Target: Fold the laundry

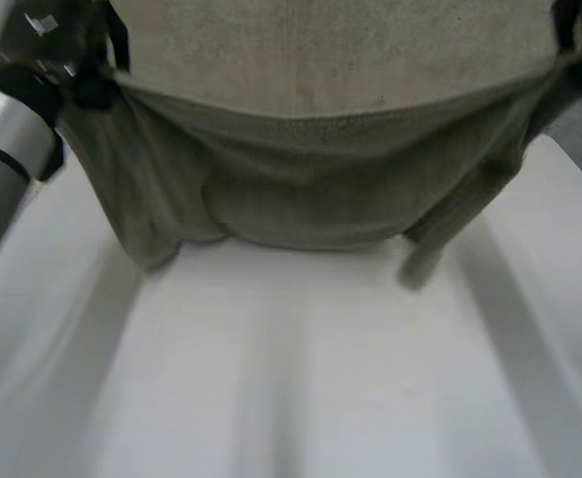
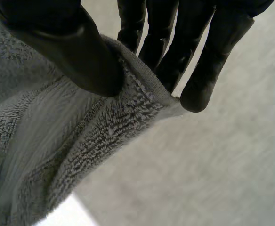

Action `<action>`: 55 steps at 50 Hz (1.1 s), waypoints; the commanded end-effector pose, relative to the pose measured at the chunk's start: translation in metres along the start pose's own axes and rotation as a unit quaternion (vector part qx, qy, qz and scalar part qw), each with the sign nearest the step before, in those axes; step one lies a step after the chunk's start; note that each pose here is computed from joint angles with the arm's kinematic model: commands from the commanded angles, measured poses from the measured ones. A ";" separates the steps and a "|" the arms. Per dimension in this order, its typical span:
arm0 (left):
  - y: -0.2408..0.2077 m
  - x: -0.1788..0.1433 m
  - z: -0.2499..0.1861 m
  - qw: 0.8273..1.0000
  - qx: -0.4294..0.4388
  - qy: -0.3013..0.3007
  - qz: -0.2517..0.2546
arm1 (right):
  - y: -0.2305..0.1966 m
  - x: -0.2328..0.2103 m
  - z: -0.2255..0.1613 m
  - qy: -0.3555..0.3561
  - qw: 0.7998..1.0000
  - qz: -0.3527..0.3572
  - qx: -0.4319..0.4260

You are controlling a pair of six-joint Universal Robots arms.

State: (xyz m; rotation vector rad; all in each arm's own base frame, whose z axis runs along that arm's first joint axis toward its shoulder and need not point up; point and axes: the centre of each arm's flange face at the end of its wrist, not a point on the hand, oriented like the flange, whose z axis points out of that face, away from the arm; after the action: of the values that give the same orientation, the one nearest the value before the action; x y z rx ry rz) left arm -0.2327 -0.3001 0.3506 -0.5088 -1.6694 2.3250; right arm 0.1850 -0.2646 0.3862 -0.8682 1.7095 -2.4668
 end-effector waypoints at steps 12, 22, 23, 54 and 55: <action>-0.090 -0.003 -0.033 1.000 0.000 0.002 0.004 | -0.058 0.033 0.026 -0.037 0.996 0.000 -0.085; 0.001 0.001 -0.008 0.988 -0.143 0.027 0.059 | 0.011 0.008 0.049 -0.100 0.977 -0.020 -0.186; 0.019 0.002 -0.003 0.984 -0.163 0.031 0.068 | 0.011 0.008 0.049 -0.100 0.977 -0.020 -0.186; -0.029 -0.027 0.099 0.988 0.136 -0.074 0.018 | 0.004 -0.017 0.135 0.037 0.997 -0.067 -0.006; -0.029 -0.027 0.099 0.988 0.136 -0.074 0.018 | 0.020 -0.025 0.130 0.013 0.997 -0.061 -0.042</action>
State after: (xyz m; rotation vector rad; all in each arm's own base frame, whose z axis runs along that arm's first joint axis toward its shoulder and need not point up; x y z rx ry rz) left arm -0.2482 -0.3840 0.4520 -0.2834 -1.1819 2.7248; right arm 0.2562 -0.3762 0.4578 -0.7914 1.4618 -2.8765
